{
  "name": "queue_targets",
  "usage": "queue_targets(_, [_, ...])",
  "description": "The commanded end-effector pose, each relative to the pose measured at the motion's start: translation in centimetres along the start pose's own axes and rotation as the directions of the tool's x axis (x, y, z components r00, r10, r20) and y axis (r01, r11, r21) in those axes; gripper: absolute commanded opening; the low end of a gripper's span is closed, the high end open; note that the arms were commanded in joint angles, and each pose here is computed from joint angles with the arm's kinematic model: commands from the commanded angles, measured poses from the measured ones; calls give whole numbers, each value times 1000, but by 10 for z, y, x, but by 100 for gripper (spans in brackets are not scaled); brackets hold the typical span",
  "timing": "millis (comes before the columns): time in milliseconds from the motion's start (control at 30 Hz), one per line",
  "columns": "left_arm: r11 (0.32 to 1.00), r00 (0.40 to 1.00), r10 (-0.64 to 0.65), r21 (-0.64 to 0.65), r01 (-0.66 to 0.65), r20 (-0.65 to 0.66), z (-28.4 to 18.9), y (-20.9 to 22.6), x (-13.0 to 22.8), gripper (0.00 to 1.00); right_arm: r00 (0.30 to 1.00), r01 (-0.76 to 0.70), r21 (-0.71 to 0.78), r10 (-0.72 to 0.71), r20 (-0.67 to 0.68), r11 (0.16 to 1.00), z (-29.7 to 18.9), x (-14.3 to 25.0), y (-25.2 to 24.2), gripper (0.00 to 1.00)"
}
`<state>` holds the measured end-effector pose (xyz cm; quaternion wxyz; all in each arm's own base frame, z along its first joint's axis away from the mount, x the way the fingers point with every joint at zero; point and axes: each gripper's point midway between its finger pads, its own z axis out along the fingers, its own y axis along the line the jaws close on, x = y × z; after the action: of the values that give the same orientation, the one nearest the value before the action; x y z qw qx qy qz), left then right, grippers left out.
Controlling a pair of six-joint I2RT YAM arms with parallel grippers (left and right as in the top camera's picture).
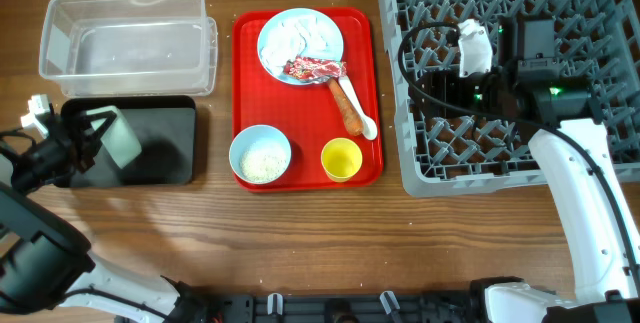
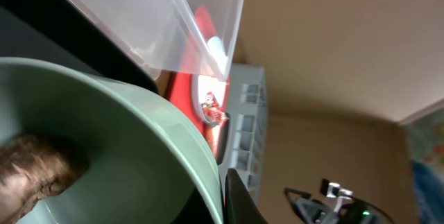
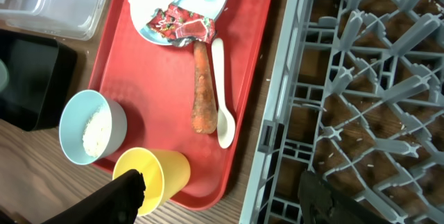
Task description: Sort waste into correct bins and load items into the dishwasher rack
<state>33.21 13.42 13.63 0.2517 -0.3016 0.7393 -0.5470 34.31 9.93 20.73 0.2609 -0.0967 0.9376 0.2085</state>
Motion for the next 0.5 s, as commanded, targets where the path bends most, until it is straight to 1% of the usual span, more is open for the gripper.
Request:
queue_targets(0, [976,999,11,217,-22,51,-3,-28,-9,4,1000,-1,-15,1,0,1000,-3,-2,4,74])
queue_targets(33, [964,998,7,266,-23,63,-5,-37,-11,4,1000,-4,-15,4,-5,1000,-3,-1,4,74])
queue_targets(67, [961,998,-7,278,-10,62,-6,-39,-12,4,1000,-5,-15,5,-7,1000,-3,0,4,74])
queue_targets(133, [961,998,1,277,-19,64,-6,-39,-12,4,1000,-7,-15,7,-12,1000,-3,1,4,74])
queue_targets(300, [957,992,92,267,-113,89,-6,-35,-20,4,1000,-9,-14,9,-17,1000,-3,2,3,74])
queue_targets(333, [960,990,105,249,-125,91,-5,-30,-22,4,1000,-9,-15,9,-16,1000,-3,2,3,74])
queue_targets(400, [984,998,7,176,-20,70,-3,-7,-29,4,1000,-8,-14,8,-16,1000,-3,2,3,74])
queue_targets(433, [981,996,-72,183,59,62,-5,-5,-31,4,1000,-7,-4,7,-16,1000,-3,2,2,74])
queue_targets(467, [978,993,-105,186,93,56,-5,-5,-31,4,1000,-6,-3,6,-15,1000,-3,2,2,74])
